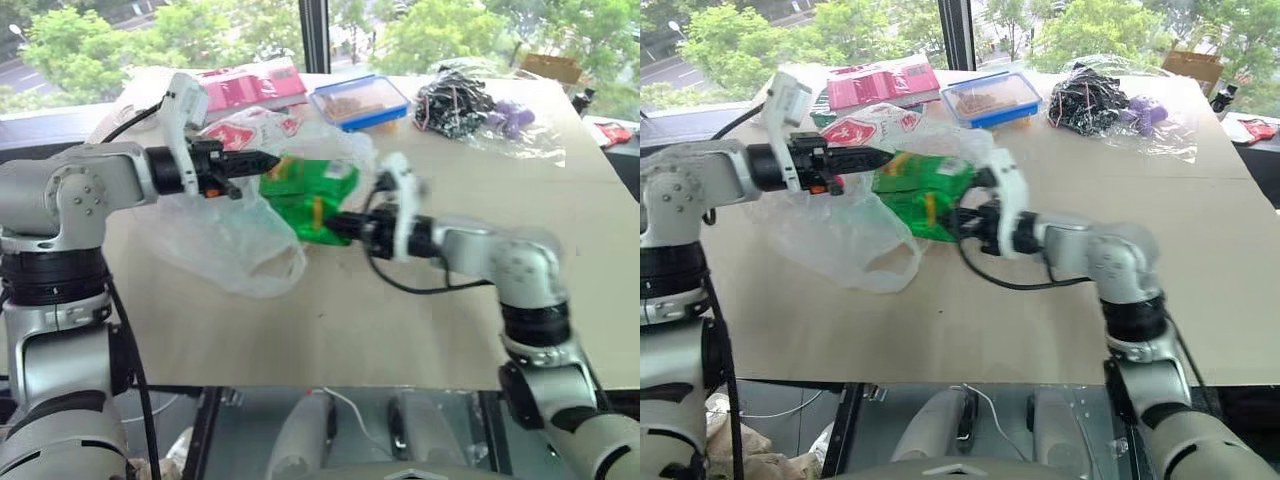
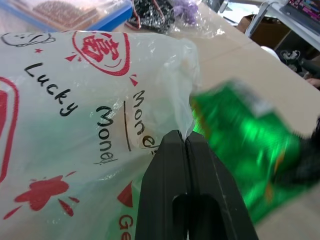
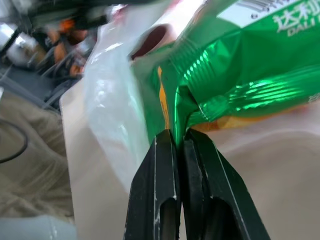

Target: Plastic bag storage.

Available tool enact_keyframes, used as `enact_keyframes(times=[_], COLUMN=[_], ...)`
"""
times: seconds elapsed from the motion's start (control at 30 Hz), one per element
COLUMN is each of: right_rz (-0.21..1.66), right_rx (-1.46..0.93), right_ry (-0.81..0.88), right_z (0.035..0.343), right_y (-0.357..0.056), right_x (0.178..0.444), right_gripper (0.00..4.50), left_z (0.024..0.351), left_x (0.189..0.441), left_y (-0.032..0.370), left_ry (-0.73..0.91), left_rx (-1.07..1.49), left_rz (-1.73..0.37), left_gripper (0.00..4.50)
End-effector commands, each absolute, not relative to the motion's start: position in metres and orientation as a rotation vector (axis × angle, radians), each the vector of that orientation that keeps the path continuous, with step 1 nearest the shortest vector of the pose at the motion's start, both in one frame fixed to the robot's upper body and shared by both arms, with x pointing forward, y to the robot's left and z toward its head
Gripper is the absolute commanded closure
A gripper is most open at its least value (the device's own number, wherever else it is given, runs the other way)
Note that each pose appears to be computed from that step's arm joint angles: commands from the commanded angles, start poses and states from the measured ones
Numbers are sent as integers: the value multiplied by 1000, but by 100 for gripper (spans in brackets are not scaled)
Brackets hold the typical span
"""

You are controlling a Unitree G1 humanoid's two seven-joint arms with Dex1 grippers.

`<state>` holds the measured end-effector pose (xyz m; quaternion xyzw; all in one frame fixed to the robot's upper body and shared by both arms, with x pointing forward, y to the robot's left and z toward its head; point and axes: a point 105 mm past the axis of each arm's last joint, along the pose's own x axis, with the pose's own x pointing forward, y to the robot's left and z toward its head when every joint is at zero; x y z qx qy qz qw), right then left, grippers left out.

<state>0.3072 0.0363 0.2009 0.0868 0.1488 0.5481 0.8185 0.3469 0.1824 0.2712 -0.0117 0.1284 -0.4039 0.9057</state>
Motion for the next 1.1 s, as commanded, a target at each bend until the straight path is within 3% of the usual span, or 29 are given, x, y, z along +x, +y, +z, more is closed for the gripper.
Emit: enact_keyframes(times=[0.03,0.2,0.3,0.33,0.47,0.5,0.63,0.77,0.93,1.1], right_rz=[1130,1186,1145,1152,1120,1122,1183,1080,793,718], right_rx=[182,117,10,-22,-138,-198,-223,-304,-308,-234], right_ry=[253,185,163,152,-22,-72,-123,-156,-63,48], right_z=[204,210,198,195,218,224,242,258,249,227], right_y=[73,120,136,137,115,106,72,27,-21,-18], right_x=[334,347,362,364,373,371,346,337,368,399], right_gripper=[443,443,443,377,219,197,197,197,197,197], left_z=[297,302,300,299,297,296,293,288,289,292], left_x=[342,331,331,333,338,340,349,354,358,357], left_y=[180,178,181,183,194,198,207,207,206,202], left_ry=[186,183,185,182,176,177,171,171,164,158], left_rx=[-1,-10,-20,-23,-46,-52,-77,-84,-84,-71], left_rz=[-861,-922,-904,-886,-826,-807,-751,-742,-742,-754], left_gripper=[450,450,450,450,450,450,450,450,450,450])
